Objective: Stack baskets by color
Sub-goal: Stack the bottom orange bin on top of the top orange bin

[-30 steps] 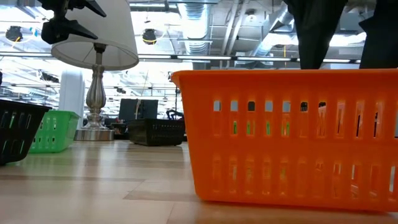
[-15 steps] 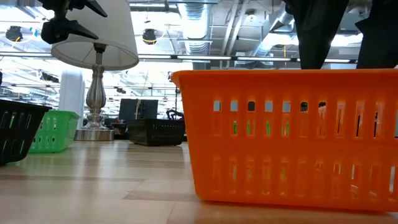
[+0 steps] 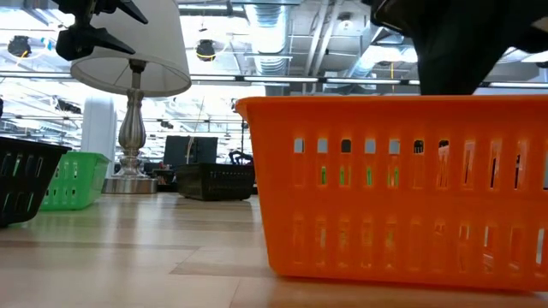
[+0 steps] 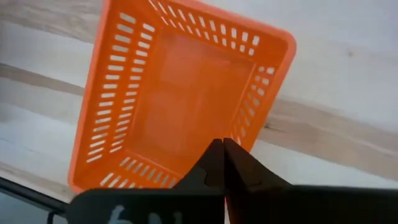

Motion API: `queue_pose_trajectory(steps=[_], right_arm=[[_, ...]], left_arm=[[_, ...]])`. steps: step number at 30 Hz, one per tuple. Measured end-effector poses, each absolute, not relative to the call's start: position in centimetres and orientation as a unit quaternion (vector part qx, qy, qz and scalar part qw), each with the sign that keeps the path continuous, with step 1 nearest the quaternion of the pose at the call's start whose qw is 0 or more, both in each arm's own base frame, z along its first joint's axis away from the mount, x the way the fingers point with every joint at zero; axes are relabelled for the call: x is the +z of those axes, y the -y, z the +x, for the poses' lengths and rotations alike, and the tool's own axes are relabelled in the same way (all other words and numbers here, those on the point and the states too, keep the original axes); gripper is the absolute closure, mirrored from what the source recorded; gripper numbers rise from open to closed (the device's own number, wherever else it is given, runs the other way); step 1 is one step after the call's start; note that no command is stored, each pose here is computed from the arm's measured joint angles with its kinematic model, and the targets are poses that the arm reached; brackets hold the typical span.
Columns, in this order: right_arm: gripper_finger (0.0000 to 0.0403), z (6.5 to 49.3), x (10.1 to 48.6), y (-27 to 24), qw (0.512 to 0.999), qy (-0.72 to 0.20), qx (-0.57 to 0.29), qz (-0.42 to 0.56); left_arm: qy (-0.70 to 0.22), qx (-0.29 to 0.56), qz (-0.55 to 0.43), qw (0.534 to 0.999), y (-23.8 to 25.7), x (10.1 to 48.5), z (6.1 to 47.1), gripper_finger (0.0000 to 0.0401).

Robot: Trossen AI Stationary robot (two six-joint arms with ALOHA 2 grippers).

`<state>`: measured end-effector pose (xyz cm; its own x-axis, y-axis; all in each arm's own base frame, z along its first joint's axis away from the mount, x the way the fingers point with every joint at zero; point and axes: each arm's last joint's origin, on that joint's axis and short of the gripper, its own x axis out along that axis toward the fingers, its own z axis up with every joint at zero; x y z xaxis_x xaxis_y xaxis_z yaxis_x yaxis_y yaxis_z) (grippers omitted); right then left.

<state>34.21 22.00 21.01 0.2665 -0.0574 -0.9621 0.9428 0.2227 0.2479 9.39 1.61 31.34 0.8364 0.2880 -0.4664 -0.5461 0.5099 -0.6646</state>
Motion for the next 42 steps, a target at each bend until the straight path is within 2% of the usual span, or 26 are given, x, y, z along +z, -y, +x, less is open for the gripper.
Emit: queue_pose_trajectory(steps=[11,15,21,26,31,33,36,42], right_arm=[[0.0399,35.4,22.5,-18.4,0.663,-0.469,-0.380,0.443],[0.0382,34.8,24.2,-17.9,0.660,-0.478,-0.361,0.454],[0.0294,32.7,24.9,-20.9,0.629,-0.469,-0.369,0.498],[0.0210,32.9,21.9,-23.0,0.603,-0.466,-0.402,0.508],[0.0172,33.8,19.6,-23.6,0.596,-0.461,-0.413,0.512],[0.0178,34.2,18.7,-23.5,0.588,-0.466,-0.420,0.510],[0.0220,34.5,18.5,-23.2,0.576,-0.468,-0.426,0.517],[0.0372,35.3,18.5,-21.9,0.584,-0.474,-0.423,0.505]], left_arm=[[-0.150,0.244,-0.431,0.856,-1.6,31.3,9.4,0.0150],[-0.151,0.243,-0.431,0.856,-1.6,31.3,9.4,0.0150],[-0.158,0.233,-0.432,0.857,-1.5,31.3,9.4,0.0150],[-0.158,0.232,-0.431,0.857,-1.5,31.3,9.4,0.0150],[-0.158,0.232,-0.431,0.857,-1.5,31.3,9.4,0.0150],[-0.158,0.232,-0.431,0.857,-1.5,31.3,9.4,0.0150],[-0.161,0.225,-0.434,0.857,-1.5,31.3,9.4,0.0150],[-0.167,0.215,-0.437,0.858,-1.4,31.3,9.4,0.0150]])
